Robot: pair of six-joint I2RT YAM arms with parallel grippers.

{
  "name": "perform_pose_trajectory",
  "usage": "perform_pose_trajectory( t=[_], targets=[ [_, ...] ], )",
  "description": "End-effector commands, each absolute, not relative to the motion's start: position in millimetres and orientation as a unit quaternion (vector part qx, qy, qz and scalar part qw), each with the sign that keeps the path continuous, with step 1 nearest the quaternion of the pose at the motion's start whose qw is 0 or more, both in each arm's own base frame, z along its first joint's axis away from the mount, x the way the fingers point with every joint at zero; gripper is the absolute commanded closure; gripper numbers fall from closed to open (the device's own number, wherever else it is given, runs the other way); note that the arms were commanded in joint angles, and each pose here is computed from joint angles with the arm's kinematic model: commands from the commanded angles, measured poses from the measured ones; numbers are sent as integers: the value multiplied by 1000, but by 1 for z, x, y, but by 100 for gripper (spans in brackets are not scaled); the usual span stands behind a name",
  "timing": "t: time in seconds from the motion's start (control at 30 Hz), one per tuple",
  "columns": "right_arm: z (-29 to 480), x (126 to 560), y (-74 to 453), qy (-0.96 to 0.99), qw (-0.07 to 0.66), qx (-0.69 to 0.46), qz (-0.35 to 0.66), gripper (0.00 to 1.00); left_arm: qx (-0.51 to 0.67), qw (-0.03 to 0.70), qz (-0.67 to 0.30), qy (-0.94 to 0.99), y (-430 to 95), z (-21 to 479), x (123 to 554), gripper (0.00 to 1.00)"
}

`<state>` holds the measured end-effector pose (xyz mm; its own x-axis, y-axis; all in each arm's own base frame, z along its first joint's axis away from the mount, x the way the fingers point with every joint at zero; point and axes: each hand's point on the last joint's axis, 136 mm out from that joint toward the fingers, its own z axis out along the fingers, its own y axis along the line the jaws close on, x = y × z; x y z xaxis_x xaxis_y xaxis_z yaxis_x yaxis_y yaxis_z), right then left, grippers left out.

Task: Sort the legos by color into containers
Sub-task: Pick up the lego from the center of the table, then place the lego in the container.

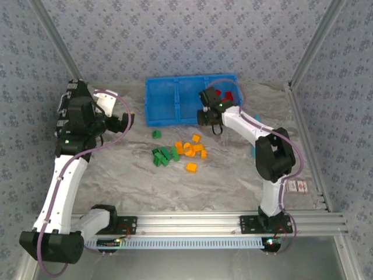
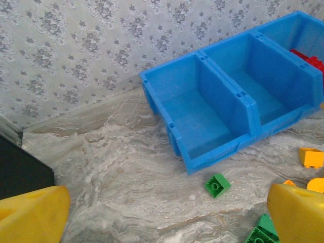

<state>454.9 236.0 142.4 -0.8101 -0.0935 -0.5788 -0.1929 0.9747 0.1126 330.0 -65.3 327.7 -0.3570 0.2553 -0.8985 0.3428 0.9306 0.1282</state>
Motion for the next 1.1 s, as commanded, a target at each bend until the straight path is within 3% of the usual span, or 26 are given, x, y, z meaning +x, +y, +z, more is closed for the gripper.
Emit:
perform_pose_trajectory(
  t=[0.0, 0.2, 0.4, 0.6, 0.83, 1.07],
  targets=[
    [136, 479, 237, 950, 289, -97, 62, 73, 180, 553, -14, 813, -56, 337, 327, 0],
    [135, 533, 265, 940, 315, -107, 76, 73, 181, 547, -1, 817, -52, 331, 330, 0],
    [110, 560, 282, 942, 308, -104, 86, 71, 178, 536, 5, 825, -48, 324, 336, 0],
    [95, 562, 289, 944, 298, -106, 95, 64, 175, 529, 2, 831, -47, 318, 340, 0],
    [121, 553, 288, 939, 309, -111, 101, 54, 174, 533, -8, 828, -49, 322, 338, 0],
    [142, 528, 281, 939, 315, -101, 97, 53, 173, 561, 9, 809, -44, 343, 322, 0]
  ],
)
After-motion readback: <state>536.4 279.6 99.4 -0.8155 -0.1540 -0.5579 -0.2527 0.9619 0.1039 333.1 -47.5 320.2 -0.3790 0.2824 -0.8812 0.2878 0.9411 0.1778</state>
